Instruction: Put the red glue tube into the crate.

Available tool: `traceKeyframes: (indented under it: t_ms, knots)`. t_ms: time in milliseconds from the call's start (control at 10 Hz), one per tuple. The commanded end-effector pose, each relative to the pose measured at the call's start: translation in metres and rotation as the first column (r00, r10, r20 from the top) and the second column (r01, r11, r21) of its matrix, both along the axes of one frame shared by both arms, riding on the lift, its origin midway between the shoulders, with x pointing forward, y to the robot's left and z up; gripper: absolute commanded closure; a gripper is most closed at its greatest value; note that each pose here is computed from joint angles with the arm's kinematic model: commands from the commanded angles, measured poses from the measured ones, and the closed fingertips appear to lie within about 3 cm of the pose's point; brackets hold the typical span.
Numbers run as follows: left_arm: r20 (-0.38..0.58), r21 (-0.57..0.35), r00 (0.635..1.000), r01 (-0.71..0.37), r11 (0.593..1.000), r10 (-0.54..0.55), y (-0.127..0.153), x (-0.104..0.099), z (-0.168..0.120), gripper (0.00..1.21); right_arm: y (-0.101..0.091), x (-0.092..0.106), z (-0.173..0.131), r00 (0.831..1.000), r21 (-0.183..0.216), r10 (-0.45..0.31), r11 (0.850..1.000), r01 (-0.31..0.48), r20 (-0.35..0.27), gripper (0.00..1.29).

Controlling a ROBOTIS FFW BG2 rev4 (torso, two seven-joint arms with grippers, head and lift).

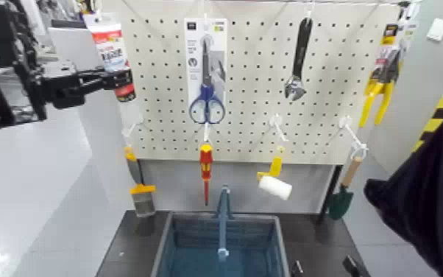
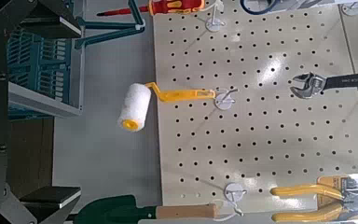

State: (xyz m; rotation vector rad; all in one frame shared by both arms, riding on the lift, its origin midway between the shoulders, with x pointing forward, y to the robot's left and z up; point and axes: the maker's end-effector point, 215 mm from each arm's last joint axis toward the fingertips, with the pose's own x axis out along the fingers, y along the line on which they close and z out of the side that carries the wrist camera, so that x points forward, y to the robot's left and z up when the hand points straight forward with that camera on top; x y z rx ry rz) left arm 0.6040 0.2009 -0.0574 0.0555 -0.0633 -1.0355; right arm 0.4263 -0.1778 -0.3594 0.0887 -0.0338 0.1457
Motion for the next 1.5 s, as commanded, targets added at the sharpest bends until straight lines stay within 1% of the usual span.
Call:
traceKeyframes:
  t_ms: [100,200,400,700,800,900,1000,1100,1500]
  knots:
    - [0.003,0.003,1.0,0.001,1.0,-0.001,-0.001,0.0,0.001,0.97,-0.001,0.001,0.001,1.0,0.001,-0.001,1.0,0.001,0.002,0.11]
    - [0.003,0.003,1.0,0.001,1.0,-0.001,-0.001,0.0,0.001,0.97,-0.001,0.0,0.0,1.0,0.001,-0.001,1.0,0.001,0.0,0.11]
    - [0.004,0.003,1.0,-0.001,1.0,0.001,0.0,0.0,0.002,1.06,-0.001,0.001,0.001,1.0,0.001,-0.001,1.0,0.001,0.002,0.11]
    - [0.008,0.0,1.0,-0.002,1.0,0.002,0.0,0.0,0.004,1.07,0.0,0.0,-0.001,1.0,0.001,-0.001,1.0,0.001,-0.001,0.11]
    - [0.013,0.002,1.0,-0.006,1.0,0.006,0.0,0.0,0.005,1.16,-0.001,0.0,-0.001,1.0,0.001,-0.001,1.0,0.001,-0.001,0.11]
    - [0.015,0.004,1.0,-0.009,1.0,0.009,0.0,0.0,0.007,1.16,-0.001,0.0,-0.001,1.0,0.002,-0.001,1.0,0.001,-0.001,0.11]
    - [0.025,0.002,1.0,-0.008,1.0,0.008,0.0,-0.001,0.011,1.16,0.0,0.0,-0.002,1.0,0.003,0.0,1.0,0.0,-0.004,0.11]
    - [0.049,0.003,0.999,-0.003,1.0,0.002,-0.004,-0.004,0.022,1.16,0.0,0.0,-0.001,1.0,0.003,0.0,1.0,0.0,-0.003,0.11]
    - [0.141,0.025,0.989,0.051,0.998,-0.054,-0.036,-0.028,0.062,1.16,0.001,0.0,-0.003,1.0,0.006,0.002,1.0,-0.002,-0.009,0.11]
